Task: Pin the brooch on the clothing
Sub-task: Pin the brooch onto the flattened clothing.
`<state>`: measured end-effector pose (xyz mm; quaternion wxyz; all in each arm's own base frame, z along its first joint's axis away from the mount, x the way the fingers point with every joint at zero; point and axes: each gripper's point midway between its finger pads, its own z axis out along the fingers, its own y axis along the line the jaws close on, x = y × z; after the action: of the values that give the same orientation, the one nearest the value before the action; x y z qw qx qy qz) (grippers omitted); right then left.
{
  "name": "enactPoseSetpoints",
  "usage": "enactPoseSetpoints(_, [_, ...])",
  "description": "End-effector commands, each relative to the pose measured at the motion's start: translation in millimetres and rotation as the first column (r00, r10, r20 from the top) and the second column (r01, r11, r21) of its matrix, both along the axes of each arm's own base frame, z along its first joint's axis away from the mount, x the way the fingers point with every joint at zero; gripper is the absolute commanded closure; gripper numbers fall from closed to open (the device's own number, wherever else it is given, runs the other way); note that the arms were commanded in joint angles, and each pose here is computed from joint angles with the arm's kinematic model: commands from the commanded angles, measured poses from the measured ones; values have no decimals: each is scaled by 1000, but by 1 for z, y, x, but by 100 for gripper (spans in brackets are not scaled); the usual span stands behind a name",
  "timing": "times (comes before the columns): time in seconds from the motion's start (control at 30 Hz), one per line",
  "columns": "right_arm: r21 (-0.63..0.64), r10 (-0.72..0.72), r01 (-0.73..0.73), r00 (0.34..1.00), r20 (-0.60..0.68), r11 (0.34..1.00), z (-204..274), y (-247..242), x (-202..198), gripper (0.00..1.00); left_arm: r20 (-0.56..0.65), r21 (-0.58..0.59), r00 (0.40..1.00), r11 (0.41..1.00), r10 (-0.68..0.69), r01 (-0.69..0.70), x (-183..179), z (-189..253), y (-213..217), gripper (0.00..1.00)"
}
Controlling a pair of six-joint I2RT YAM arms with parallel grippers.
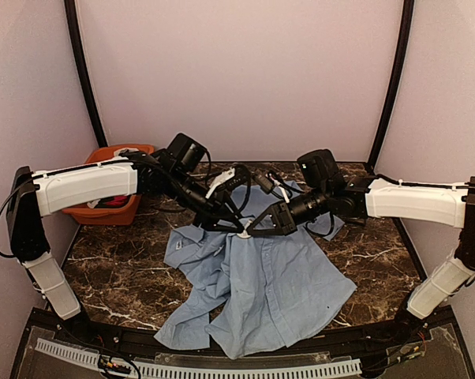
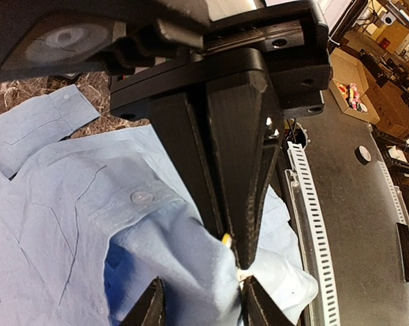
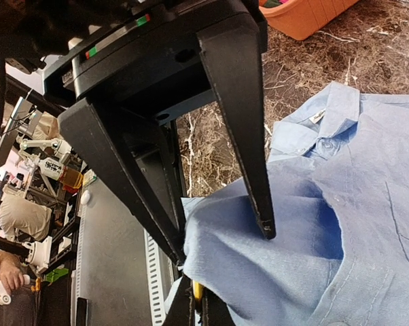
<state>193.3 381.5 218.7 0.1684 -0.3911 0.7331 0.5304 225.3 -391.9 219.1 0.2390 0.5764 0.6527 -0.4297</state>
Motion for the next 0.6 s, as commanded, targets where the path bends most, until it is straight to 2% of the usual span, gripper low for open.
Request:
enactPoseSetpoints(0.0, [54, 37, -40, 998, 49, 998, 21, 8, -3, 100, 19, 28, 999, 999, 28, -28, 6, 0, -1, 62])
enactPoseSetpoints(0.57, [44, 18, -21, 998, 62, 999, 23, 7, 1, 100, 62, 114, 994, 989, 85, -91, 15, -12, 0, 69])
